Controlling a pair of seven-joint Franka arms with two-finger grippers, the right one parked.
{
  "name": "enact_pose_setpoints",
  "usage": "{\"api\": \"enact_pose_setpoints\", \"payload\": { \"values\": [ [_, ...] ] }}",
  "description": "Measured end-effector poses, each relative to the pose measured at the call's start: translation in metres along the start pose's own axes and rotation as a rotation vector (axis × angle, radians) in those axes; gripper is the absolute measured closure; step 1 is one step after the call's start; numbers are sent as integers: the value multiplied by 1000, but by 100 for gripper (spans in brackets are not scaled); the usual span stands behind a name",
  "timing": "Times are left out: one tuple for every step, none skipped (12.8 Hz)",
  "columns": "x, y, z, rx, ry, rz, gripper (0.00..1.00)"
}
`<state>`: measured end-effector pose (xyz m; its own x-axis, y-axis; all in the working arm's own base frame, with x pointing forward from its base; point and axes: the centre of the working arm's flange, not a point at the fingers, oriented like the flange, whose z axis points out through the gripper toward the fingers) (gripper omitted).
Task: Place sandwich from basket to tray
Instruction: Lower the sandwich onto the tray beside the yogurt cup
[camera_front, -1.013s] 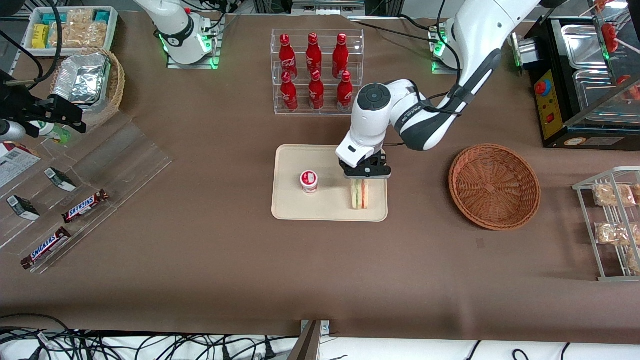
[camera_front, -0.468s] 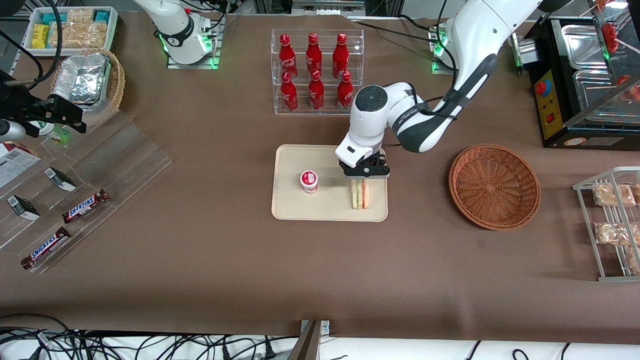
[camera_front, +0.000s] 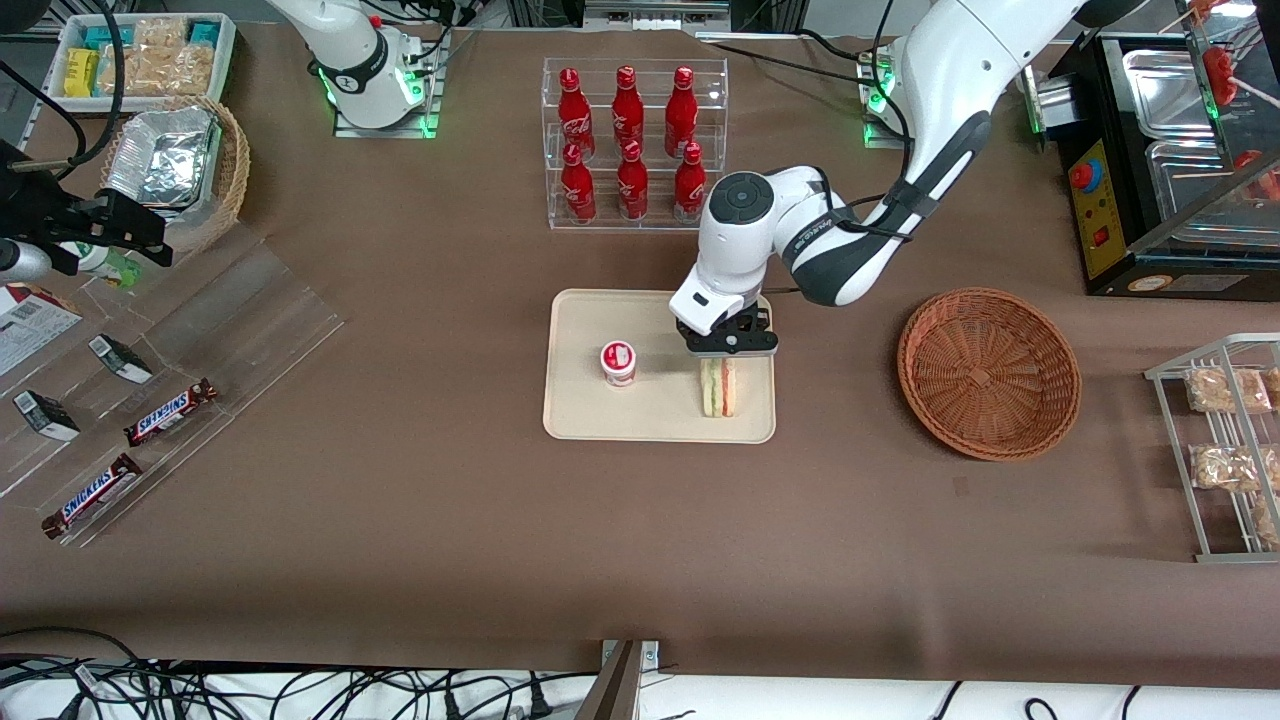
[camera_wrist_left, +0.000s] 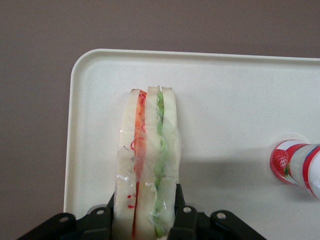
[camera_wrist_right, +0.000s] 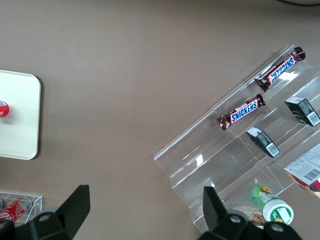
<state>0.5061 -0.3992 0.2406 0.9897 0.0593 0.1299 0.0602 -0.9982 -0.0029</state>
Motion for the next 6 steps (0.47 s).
{"api": "enact_pose_setpoints", "payload": {
  "values": [
    [-1, 0, 1, 2, 0, 3, 59],
    [-1, 0, 1, 6, 6, 8, 58],
    [-2, -1, 3, 10, 11, 9, 57],
    [-3, -1, 5, 16, 18, 9, 55],
    [-4, -1, 7, 20, 21, 8, 55],
    [-5, -1, 8, 21, 20, 4, 50]
  ]
}}
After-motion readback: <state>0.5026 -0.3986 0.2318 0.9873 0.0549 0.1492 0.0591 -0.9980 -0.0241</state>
